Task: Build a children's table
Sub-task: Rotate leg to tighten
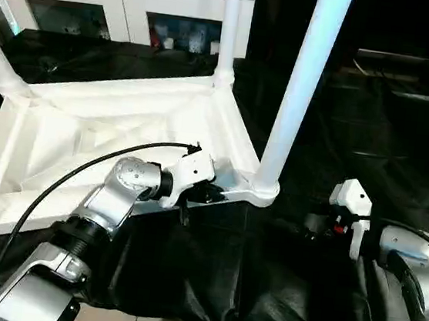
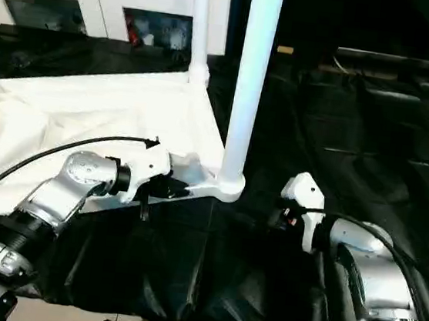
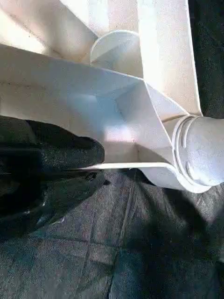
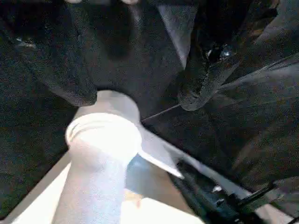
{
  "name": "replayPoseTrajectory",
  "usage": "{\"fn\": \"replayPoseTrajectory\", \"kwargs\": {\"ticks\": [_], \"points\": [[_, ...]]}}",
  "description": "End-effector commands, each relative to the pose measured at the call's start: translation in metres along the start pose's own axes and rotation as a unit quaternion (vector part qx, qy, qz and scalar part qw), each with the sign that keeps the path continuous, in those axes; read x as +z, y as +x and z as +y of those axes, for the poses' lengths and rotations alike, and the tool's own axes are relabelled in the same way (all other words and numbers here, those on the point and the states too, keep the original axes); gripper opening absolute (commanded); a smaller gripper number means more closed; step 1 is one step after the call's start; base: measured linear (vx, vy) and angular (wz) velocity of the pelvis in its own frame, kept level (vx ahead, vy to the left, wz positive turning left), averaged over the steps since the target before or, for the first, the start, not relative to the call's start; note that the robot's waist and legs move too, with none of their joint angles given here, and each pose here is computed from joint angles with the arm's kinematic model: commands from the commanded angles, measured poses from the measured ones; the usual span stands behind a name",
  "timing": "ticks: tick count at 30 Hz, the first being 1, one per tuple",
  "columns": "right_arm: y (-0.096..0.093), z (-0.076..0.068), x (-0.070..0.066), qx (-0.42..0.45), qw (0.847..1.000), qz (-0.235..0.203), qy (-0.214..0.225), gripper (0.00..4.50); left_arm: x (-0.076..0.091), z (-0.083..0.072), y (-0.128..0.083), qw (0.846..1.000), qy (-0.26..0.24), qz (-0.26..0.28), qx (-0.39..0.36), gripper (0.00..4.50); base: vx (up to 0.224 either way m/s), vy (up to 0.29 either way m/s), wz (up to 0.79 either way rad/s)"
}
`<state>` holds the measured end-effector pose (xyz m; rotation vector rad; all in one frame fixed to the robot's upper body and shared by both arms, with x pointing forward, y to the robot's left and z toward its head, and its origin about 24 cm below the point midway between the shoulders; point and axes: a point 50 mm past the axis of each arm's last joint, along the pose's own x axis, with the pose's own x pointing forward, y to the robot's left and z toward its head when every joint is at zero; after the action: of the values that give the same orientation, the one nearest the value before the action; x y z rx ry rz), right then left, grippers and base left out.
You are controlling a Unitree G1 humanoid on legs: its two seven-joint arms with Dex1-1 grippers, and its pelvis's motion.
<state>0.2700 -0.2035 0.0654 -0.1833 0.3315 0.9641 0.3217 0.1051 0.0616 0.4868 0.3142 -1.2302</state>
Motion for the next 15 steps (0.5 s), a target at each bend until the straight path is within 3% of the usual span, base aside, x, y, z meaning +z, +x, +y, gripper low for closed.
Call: {"fn": "replayPoseTrajectory", "kwargs": {"ticks": [1,6,15], "points": [[0.000,-0.004,0.007,-0.015,1.000,-0.013,-0.010,3.16,0.005,0.000,0.000,1.000,0.020,-0.006,-0.018,0.00,0.000,0.000,0.00],[0.011,-0.012,0.015,-0.027,0.999,-0.024,-0.018,3.16,0.004,-0.001,-0.001,0.999,0.022,-0.003,-0.035,0.00,0.000,0.000,0.00],[0.029,-0.009,0.020,0.033,0.999,-0.022,-0.023,3.16,0.002,-0.001,-0.004,0.999,0.025,0.002,-0.041,0.00,0.000,0.000,0.00]]}}
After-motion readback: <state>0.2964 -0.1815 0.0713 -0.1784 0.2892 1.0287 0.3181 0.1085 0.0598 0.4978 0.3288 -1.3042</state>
